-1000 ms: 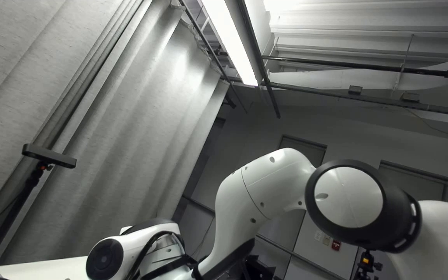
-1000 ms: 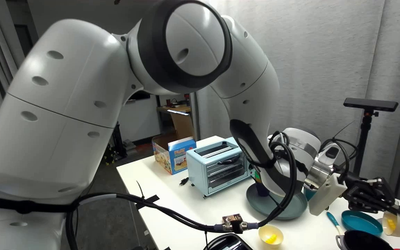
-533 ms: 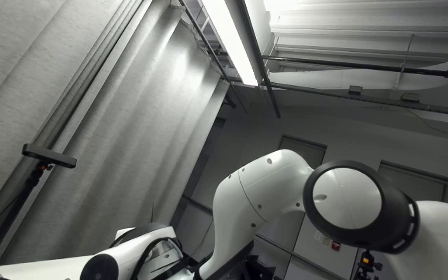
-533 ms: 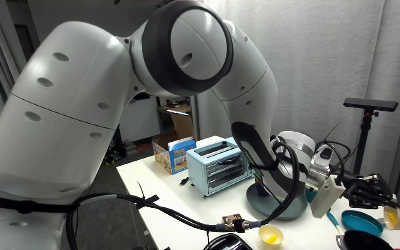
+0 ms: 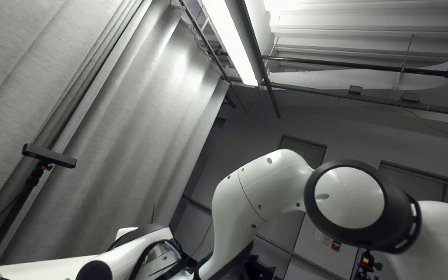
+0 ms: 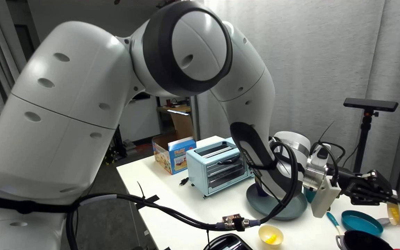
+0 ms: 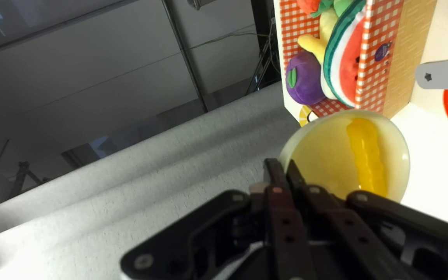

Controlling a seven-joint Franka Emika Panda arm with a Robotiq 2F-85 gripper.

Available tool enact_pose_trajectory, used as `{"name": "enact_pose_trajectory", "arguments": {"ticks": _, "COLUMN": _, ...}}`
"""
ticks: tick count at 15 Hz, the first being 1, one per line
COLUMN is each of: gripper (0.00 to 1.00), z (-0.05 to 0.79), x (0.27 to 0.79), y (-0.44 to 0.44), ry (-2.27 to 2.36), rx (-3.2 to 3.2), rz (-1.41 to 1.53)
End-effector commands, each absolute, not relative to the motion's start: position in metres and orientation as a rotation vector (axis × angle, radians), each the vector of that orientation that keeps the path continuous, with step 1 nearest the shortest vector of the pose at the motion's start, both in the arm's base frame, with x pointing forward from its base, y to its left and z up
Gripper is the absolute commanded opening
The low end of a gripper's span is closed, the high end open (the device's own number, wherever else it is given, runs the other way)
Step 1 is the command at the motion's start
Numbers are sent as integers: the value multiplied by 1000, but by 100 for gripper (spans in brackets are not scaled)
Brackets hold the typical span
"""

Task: Put the things in the white bowl in the pot

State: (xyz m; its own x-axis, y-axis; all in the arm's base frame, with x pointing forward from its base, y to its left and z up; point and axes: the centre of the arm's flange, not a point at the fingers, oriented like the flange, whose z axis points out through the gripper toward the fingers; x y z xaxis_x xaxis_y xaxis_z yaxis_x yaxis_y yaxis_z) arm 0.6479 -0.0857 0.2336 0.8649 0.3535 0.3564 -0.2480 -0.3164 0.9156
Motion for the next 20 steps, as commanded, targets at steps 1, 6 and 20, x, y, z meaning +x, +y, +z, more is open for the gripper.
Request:
{"name": "enact_pose_trajectory", "arguments": {"ticks": 1, "gripper": 1, "z": 240, "x": 638, "y": -89, "ry": 46, "rx": 1723, "rz": 662}}
{"name": "enact_pose_trajectory", "arguments": {"ticks": 6, "gripper": 1, "z": 247, "x": 633, "y": -93, "ry": 7, "rx": 1673, "rz": 703}}
{"name": "enact_pose_trajectory", "arguments": {"ticks": 20, "gripper": 1, "z": 321, "x": 636, "y": -174, "ry": -426, "rx": 2183, "rz": 544}}
